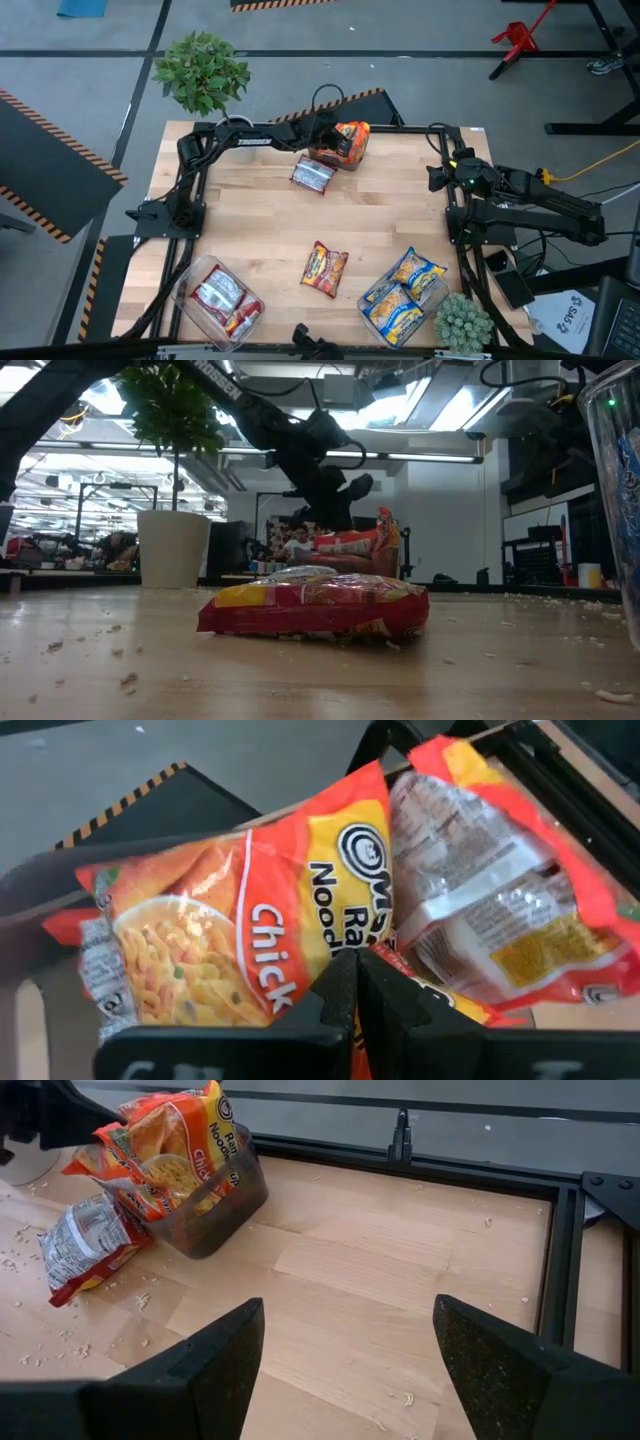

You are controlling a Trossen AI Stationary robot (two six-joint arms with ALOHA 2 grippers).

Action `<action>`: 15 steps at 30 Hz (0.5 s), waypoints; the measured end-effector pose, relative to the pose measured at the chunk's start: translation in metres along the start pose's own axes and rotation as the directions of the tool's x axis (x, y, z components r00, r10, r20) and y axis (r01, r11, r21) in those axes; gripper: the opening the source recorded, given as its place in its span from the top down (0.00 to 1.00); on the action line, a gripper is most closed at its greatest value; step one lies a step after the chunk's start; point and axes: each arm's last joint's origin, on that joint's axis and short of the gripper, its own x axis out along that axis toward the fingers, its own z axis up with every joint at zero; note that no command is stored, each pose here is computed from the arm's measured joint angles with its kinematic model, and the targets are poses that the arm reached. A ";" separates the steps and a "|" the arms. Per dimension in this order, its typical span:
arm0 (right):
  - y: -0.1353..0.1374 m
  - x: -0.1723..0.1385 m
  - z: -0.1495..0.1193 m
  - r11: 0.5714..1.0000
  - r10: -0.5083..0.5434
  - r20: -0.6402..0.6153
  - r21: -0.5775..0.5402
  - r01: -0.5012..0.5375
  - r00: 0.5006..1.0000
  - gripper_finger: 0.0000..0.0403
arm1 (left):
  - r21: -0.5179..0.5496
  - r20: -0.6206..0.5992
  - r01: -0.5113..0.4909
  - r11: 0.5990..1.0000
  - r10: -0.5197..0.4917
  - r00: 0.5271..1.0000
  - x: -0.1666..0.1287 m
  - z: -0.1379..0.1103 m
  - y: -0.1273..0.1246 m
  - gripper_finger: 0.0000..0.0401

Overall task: Sort Maruchan noodles
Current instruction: Put the orange noodle pack into the black bin, then put the red noodle pack into the left transparent bin

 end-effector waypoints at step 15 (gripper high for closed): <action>0.000 0.000 0.000 1.000 0.016 -0.015 0.000 -0.016 1.000 0.30 | 0.180 -0.037 0.261 0.948 -0.258 0.965 -0.074 0.023 -0.035 0.81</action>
